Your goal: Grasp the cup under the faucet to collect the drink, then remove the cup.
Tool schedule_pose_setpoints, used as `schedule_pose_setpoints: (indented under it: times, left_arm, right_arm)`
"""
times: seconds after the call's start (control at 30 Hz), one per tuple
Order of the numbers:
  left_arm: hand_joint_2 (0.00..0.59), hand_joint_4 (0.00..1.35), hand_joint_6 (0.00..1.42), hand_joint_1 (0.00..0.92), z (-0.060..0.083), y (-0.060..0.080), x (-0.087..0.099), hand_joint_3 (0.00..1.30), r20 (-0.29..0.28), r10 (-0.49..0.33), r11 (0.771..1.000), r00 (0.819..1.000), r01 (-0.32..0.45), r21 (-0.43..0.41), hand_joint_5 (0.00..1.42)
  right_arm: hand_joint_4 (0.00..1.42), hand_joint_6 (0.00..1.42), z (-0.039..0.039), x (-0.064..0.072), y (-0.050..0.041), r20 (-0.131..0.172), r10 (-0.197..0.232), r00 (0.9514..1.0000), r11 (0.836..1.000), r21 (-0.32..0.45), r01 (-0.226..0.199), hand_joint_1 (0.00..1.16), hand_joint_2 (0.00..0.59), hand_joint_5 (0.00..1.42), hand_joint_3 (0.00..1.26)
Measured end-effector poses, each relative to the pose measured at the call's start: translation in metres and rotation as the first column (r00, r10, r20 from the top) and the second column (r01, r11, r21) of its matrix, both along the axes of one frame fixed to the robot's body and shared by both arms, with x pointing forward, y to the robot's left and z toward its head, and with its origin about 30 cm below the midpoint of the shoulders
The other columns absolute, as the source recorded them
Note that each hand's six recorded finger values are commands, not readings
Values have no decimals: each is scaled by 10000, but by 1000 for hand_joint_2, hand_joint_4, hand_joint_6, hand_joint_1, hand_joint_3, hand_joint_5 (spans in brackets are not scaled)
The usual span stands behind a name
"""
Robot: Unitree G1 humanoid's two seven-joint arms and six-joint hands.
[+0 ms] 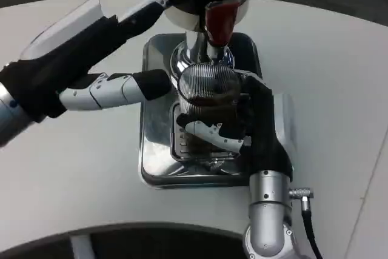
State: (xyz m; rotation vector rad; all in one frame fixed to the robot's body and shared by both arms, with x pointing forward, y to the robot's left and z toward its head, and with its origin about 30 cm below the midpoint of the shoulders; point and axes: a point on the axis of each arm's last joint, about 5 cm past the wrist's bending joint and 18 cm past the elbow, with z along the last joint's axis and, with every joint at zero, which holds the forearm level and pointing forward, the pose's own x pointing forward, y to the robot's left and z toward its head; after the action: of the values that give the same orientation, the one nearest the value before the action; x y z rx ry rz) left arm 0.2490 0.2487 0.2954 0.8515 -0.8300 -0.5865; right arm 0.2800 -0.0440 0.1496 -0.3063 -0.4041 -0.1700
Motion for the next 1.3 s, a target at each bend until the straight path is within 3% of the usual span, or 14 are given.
schedule_pose_setpoints:
  times: [0.13, 0.5, 0.63, 0.73, 0.83, 1.07, 1.17, 1.3]
  left_arm:
    - [126, 0, 0, 0, -1, 3, -19, 0, 42, 10, 10000, 10000, -10, 2, 21]
    - [122, 0, 0, 0, -94, 67, -123, 0, -202, 330, 9994, 9993, -332, -101, 20]
    - [122, 0, 0, 0, -89, 92, -164, 0, -186, 515, 9987, 9985, -515, -3, 0]
    - [123, 0, 0, 0, -60, 153, -220, 0, -40, 1049, 9941, 9945, -1048, 287, 0]
    - [123, 0, 0, 0, -51, 214, -286, 0, 28, 1518, 9870, 9884, -1518, 523, 0]
    - [119, 0, 0, 0, -137, 364, -519, 0, 103, 2938, 9493, 9558, -2930, 1139, 0]
    - [106, 0, 0, 0, -211, 376, -738, 0, 477, 3731, 9115, 9266, -3757, 1678, 0]
    - [91, 0, 0, 0, -306, 378, -939, 0, 233, 4329, 8758, 9011, -4265, 2261, 0]
  right_arm:
    - [851, 1374, -2, -37, 21, 87, 105, 9999, 9999, 25, -105, 1113, 112, 992, 667]
    - [878, 1418, -91, -292, 120, 153, 597, 9981, 9977, -329, -592, 1077, 117, 1019, 668]
    - [878, 1421, -35, -322, 130, 394, 817, 9959, 9953, -554, -794, 1074, 116, 1020, 668]
    - [878, 1423, 26, -385, 137, 730, 1228, 9897, 9902, -760, -1172, 1073, 116, 1020, 668]
    - [878, 1424, 45, -429, 130, 826, 1438, 9862, 9867, -881, -1365, 1072, 116, 1021, 668]
    - [899, 1424, -22, -578, 27, 477, 1516, 9873, 9833, -1088, -1457, 1069, 116, 1031, 679]
    - [899, 1424, 26, -658, -27, 591, 1519, 9866, 9846, -962, -1459, 1065, 116, 1032, 680]
    - [899, 1424, 102, -712, -74, 810, 1605, 9837, 9833, -993, -1522, 1062, 115, 1032, 681]
